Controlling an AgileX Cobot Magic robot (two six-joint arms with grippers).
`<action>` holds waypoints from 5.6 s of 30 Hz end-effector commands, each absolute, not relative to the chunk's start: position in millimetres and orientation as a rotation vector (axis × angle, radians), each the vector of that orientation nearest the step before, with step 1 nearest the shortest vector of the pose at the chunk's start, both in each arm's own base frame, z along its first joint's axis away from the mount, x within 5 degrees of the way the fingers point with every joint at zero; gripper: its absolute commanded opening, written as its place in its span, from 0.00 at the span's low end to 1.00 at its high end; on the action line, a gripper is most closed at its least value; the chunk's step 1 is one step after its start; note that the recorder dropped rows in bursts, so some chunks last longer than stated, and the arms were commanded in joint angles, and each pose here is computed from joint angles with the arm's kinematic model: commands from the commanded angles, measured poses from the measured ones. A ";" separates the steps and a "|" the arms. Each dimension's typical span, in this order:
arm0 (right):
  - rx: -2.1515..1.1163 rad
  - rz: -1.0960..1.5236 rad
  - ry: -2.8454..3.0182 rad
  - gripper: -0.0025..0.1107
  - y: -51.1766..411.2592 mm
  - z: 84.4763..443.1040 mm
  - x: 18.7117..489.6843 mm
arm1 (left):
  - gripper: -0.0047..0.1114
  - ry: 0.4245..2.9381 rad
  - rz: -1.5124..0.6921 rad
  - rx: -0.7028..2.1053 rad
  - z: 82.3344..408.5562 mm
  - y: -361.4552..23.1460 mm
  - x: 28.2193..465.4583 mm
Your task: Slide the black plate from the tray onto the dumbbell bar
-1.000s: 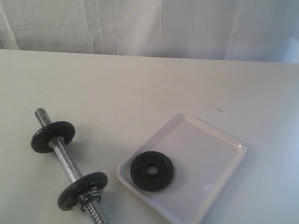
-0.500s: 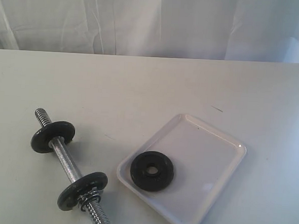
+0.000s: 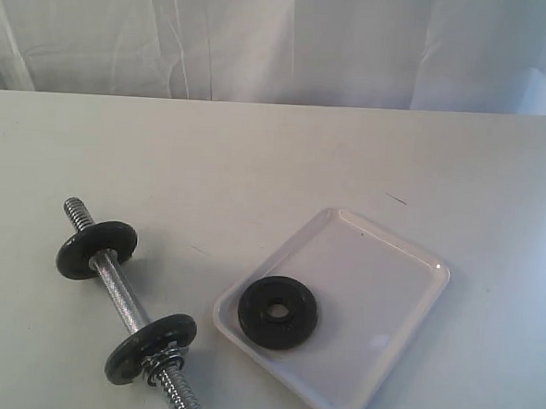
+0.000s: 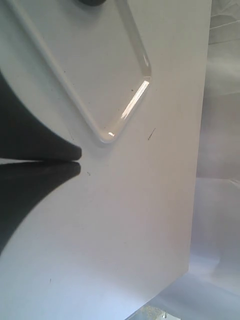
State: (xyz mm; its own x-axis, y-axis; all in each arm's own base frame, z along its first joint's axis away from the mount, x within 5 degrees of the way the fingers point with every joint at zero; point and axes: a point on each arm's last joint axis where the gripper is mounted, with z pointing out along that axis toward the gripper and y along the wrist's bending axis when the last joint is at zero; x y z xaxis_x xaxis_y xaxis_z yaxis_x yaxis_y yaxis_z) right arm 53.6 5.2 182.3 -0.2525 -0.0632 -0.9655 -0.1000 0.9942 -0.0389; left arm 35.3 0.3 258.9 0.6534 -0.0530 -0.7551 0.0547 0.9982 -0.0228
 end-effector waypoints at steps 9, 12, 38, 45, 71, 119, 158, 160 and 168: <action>-0.122 0.034 1.819 0.02 5.3 182.5 53.3 | 0.04 0.997 0.051 0.079 279.1 -0.6 36.5; -0.122 0.034 1.819 0.02 5.3 182.5 53.3 | 0.04 1.001 0.065 0.091 295.9 -0.7 33.4; -0.122 0.034 1.819 0.02 5.3 182.5 53.3 | 0.04 2.004 -0.233 -0.076 276.8 -15.9 121.6; -0.122 0.034 1.819 0.02 5.3 182.5 53.3 | 0.04 2.183 -0.284 0.182 276.5 -51.9 165.2; -0.122 0.034 1.819 0.02 5.3 182.5 53.3 | 0.04 2.663 -0.497 -0.463 275.0 -107.0 225.3; -0.122 0.034 1.819 0.02 5.3 182.5 53.3 | 0.56 2.678 -0.558 -0.802 160.3 -135.7 260.4; -0.120 0.038 1.819 0.02 5.4 182.5 53.3 | 0.04 2.728 -0.521 -0.614 167.1 -134.5 257.0; -0.120 0.038 1.819 0.02 5.4 182.5 53.3 | 0.04 2.722 -0.521 -0.540 171.9 -135.1 258.2; -0.120 0.038 1.819 0.02 5.4 182.5 53.3 | 0.04 2.668 -0.513 -0.250 192.6 -137.7 263.4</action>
